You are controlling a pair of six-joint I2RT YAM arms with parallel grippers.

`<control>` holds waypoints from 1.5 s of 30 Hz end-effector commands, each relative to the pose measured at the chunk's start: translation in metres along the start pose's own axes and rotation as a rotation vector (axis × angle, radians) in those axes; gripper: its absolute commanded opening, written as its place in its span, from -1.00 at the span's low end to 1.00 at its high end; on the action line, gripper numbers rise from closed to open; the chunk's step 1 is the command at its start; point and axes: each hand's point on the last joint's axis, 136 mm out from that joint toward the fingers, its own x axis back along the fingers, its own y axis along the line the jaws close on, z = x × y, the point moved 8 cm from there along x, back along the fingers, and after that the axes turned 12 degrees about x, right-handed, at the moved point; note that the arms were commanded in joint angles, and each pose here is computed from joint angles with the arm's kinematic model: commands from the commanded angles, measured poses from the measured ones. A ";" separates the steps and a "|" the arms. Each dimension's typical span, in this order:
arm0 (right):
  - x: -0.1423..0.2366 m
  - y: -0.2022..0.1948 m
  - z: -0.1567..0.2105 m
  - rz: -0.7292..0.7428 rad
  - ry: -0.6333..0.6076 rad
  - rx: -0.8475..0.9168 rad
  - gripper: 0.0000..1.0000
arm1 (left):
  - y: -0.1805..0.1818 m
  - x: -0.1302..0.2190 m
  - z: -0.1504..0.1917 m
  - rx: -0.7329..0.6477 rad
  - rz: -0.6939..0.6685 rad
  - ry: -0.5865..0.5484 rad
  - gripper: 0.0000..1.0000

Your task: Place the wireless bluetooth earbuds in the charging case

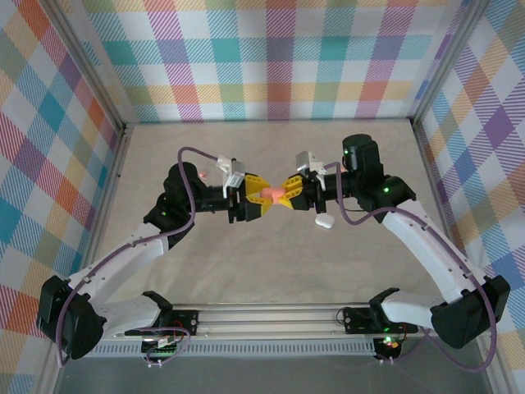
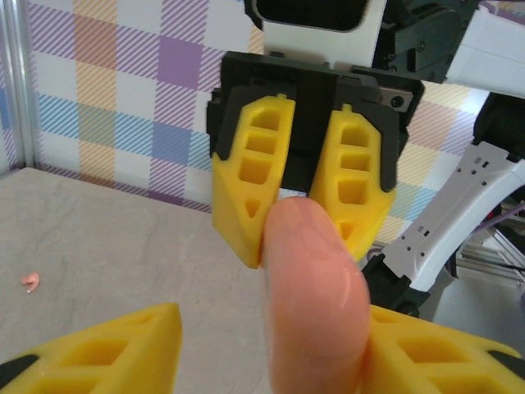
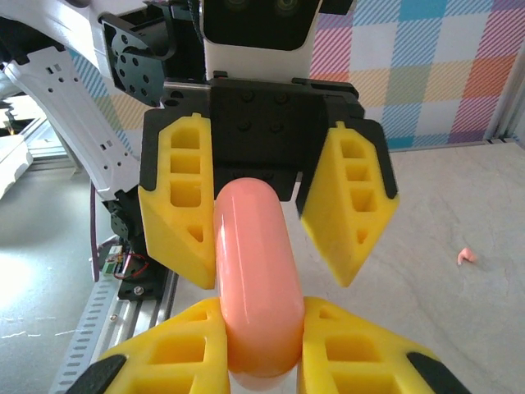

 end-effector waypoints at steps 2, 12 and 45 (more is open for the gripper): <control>0.001 0.005 -0.007 -0.023 -0.032 0.032 -0.79 | -0.009 -0.003 -0.016 -0.050 0.046 -0.029 -0.12; 0.002 0.000 -0.010 0.029 -0.038 0.015 -0.31 | -0.008 -0.001 -0.005 -0.059 0.029 0.006 -0.91; 0.022 -0.059 0.014 0.428 0.145 -0.425 -0.01 | -0.010 0.002 0.006 -0.079 0.043 0.076 -1.00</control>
